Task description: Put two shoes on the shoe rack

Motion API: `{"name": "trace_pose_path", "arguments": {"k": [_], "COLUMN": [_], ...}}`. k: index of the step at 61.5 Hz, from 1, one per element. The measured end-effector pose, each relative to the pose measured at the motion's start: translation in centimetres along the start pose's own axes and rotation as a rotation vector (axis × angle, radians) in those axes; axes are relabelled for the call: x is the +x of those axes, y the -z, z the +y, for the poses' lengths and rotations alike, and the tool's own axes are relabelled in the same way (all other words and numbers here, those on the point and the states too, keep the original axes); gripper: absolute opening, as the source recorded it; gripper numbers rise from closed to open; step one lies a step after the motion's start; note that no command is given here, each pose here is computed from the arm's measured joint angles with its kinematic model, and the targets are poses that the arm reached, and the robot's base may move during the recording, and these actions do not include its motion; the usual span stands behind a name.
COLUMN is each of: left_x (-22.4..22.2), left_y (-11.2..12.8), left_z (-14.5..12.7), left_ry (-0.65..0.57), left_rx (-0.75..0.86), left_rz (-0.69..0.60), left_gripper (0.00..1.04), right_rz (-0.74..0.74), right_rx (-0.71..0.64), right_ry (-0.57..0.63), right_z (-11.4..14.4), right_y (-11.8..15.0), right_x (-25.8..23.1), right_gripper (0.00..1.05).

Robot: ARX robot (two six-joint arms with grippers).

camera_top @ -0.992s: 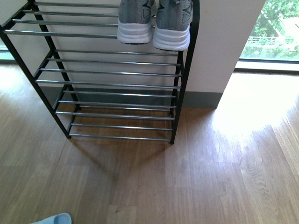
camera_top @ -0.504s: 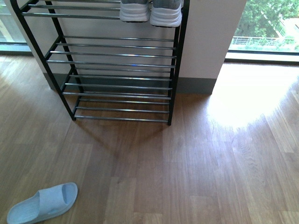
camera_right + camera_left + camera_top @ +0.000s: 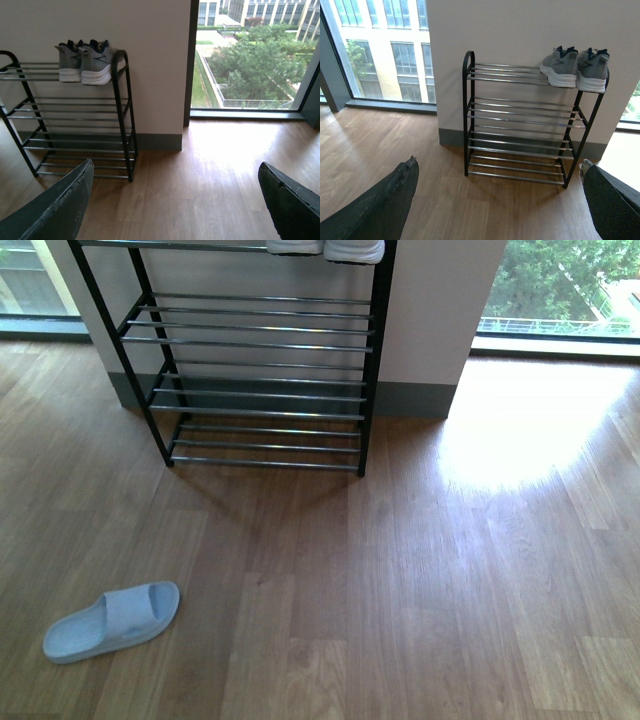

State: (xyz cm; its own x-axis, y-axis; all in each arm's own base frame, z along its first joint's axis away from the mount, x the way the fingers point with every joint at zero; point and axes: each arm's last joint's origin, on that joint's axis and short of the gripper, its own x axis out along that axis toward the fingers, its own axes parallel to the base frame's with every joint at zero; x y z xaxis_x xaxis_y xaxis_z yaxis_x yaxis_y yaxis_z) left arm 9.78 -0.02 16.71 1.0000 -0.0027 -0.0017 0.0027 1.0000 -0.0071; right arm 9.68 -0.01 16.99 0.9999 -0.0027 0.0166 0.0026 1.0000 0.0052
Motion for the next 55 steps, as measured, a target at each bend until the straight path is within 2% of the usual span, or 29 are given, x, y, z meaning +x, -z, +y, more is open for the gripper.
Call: {"name": "trace_pose_path", "arguments": {"k": [55], "left_x": [0.0], "left_y": [0.0], "left_z": [0.0], "left_ry": [0.0], "left_rx": [0.0], "left_rz": [0.0], "left_gripper": [0.95], "right_rz": [0.002], "right_rx": [0.0], "right_ry": [-0.003], "right_z": [0.01], "right_y": [0.02], "right_x": [0.01], "right_gripper": [0.96]}}
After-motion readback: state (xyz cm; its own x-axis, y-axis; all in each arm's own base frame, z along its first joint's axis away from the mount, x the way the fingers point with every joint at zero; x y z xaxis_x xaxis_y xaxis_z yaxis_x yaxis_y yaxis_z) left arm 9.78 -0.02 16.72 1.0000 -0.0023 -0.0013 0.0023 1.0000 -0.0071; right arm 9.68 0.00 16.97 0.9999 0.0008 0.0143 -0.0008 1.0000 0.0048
